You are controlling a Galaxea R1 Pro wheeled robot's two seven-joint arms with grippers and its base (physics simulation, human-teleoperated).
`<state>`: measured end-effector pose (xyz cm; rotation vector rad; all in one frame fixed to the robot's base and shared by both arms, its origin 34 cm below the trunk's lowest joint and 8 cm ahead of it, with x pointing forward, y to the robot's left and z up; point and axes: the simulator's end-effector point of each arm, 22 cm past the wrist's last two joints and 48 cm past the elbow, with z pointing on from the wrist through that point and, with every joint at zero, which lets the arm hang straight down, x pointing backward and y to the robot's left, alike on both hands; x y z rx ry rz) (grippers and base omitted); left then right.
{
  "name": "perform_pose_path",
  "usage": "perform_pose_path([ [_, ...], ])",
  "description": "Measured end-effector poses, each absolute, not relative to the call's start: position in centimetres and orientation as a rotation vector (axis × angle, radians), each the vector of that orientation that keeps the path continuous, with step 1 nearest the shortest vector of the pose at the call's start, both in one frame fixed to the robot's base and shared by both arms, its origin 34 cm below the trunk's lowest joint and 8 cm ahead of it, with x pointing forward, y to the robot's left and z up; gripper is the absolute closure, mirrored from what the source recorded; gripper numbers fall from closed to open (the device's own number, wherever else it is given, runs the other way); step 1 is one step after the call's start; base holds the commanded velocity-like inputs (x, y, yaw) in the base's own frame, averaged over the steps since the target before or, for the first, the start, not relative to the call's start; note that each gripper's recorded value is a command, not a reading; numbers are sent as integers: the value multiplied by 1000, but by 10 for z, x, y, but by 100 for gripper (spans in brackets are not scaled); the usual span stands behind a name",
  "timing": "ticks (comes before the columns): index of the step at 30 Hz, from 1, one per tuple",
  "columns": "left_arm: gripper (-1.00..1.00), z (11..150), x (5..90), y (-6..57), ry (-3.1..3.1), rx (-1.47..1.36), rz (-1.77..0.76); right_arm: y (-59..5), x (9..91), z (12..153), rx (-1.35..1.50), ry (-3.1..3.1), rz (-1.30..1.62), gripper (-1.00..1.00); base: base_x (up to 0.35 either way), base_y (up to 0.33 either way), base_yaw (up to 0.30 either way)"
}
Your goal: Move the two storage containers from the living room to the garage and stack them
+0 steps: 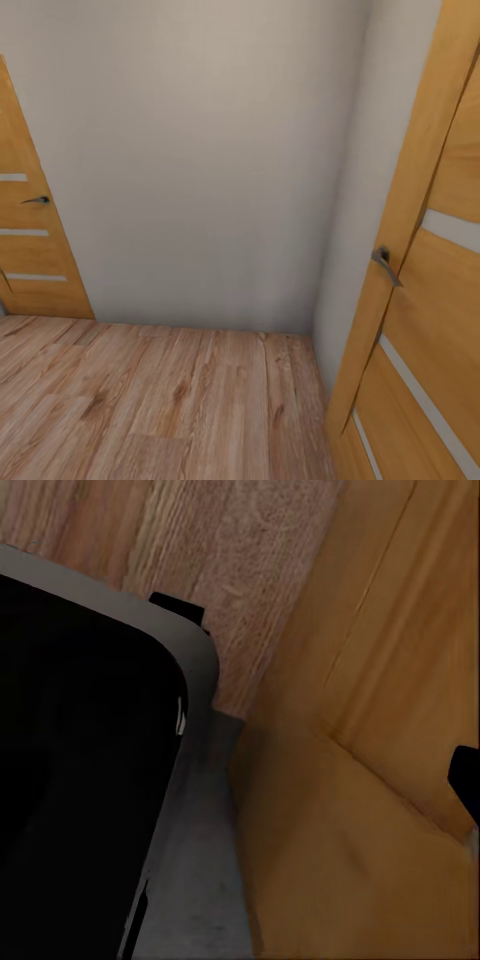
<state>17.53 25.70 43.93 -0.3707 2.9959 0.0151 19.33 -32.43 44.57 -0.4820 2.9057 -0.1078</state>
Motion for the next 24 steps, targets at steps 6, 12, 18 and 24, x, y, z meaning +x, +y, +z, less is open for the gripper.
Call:
perform_pose_path([
  [6, -100, 439, 175, 257, 2996, -371, 15, -326, 193, 446, -486, 2905, -112, -100, 322, 0, 0],
  [12, -100, 439, 175, 257, 2996, -371, 15, -327, 193, 446, -487, 2905, -112, -100, 322, 0, 0],
  [18, -100, 439, 175, 257, 2996, -371, 15, -324, 193, 446, -484, 2905, -108, -100, 322, 0, 0],
  [24, -100, 439, 175, 257, 2996, -372, 15, -320, 193, 445, -481, 2905, -102, -100, 322, 0, 2],
])
